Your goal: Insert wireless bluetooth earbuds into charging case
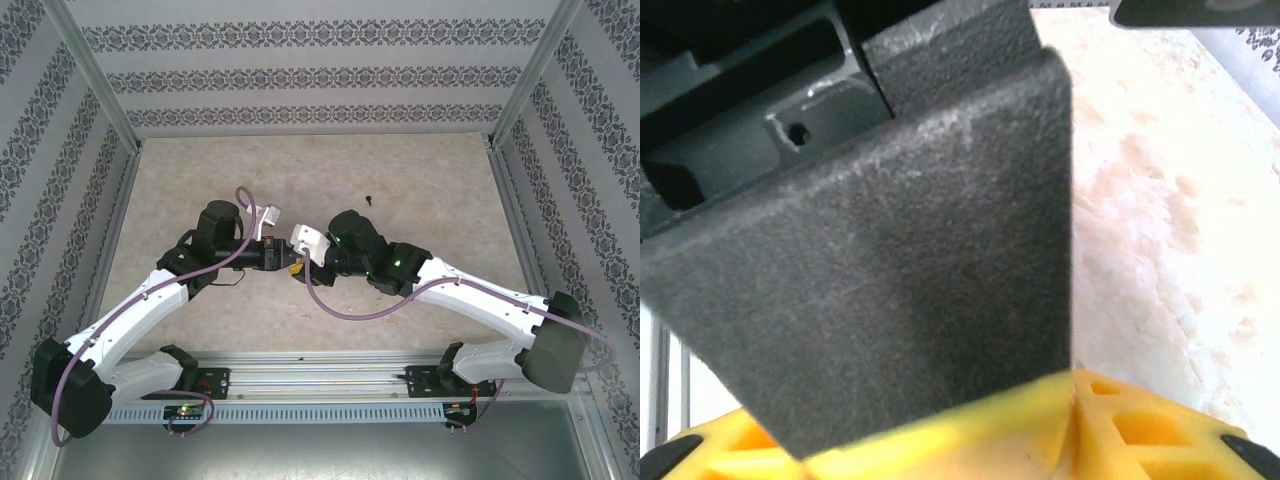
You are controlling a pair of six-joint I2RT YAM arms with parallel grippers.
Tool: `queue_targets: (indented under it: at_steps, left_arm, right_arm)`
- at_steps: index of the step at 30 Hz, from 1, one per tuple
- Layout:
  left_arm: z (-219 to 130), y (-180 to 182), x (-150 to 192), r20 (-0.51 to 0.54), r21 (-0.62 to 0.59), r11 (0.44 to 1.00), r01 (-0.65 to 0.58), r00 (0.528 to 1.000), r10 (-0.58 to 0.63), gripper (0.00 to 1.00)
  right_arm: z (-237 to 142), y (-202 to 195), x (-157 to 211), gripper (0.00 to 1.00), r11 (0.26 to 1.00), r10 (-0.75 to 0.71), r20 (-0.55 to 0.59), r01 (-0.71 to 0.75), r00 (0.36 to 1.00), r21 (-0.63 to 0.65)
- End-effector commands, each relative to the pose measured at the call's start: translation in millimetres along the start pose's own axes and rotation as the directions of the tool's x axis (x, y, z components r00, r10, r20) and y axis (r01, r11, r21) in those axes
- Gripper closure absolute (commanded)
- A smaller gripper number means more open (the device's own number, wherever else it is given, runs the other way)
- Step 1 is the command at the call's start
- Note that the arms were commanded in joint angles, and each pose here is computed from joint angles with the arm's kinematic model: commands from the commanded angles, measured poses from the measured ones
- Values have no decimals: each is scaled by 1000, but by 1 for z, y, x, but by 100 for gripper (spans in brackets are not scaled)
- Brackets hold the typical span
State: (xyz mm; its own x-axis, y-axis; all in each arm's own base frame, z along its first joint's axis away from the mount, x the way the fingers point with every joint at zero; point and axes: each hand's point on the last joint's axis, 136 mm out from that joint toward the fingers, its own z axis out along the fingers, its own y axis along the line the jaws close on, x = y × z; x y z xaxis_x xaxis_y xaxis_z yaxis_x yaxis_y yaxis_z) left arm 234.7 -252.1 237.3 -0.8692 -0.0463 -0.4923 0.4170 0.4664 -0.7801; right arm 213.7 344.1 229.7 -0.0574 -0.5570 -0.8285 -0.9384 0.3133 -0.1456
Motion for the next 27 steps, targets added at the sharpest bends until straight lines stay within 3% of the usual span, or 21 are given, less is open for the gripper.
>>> queue_targets:
  at_steps: [1, 8, 14, 20, 24, 27]
  left_arm:
    - [-3, 3, 5, -6, 4, 1000, -17, 1000, 17, 81]
    - [-7, -1, -4, 47, 9, 998, -59, 997, 58, 90]
    - [-14, -9, -22, 120, 49, 994, -97, 989, 91, 92]
    - [-35, -12, -50, 238, 111, 987, -119, 967, 90, 93]
    - [-47, -27, -67, 304, 210, 964, -164, 948, 95, 94]
    - [-49, -40, -73, 308, 255, 947, -196, 945, 113, 94]
  right_arm:
    - [-4, -9, -21, 65, 999, 22, 41, -24, 999, 36]
    - [-16, -13, -39, 44, 988, 145, 89, -148, 985, 32]
    - [-49, -20, -57, 33, 933, 360, 149, -357, 921, -50]
    - [-82, -37, -62, 35, 734, 677, 177, -637, 714, -237]
    - [-88, -50, -63, 42, 587, 806, 179, -727, 564, -357]
    - [-85, -59, -64, 45, 508, 858, 171, -751, 485, -421]
